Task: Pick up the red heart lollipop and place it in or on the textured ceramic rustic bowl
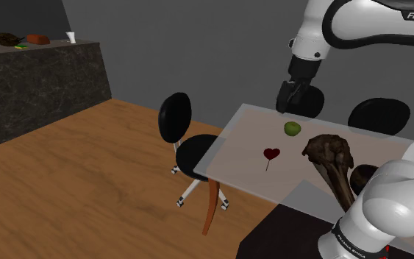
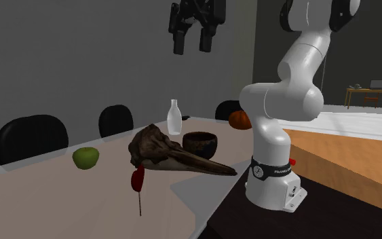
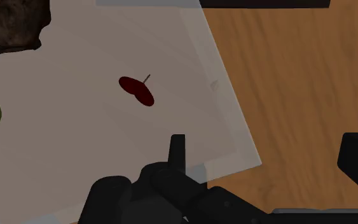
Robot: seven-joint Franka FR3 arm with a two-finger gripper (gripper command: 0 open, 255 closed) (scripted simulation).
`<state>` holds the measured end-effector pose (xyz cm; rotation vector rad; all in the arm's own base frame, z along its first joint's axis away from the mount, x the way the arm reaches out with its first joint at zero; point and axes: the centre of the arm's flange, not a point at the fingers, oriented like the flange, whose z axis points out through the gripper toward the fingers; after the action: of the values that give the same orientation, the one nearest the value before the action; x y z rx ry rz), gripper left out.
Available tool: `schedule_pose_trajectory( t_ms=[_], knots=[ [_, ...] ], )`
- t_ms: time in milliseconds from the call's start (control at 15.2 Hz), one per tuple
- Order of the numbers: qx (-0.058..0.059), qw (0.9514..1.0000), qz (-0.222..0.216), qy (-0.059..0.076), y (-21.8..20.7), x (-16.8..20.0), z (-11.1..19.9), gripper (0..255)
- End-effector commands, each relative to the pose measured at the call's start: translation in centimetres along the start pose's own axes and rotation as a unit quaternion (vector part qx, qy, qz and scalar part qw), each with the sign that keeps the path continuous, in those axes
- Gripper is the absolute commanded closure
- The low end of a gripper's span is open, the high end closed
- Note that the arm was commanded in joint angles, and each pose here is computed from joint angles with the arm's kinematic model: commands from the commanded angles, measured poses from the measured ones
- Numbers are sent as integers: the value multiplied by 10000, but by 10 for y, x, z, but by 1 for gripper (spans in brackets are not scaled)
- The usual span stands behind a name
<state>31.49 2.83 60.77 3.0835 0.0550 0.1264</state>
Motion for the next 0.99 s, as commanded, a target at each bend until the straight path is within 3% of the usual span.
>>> schedule_pose_trajectory(
  t_ms=[0, 198, 462, 660, 924],
  knots=[
    [0, 10000, 0, 0, 0, 0, 0, 0],
    [-44, 9980, -576, -271, 16, 18, 34, 0],
    [-102, 9889, -1340, -630, 35, 42, 81, 0],
    [-146, 9774, -1907, -896, 48, 59, 117, 0],
    [-203, 9559, -2651, -1246, 62, 81, 166, 0]
  ],
)
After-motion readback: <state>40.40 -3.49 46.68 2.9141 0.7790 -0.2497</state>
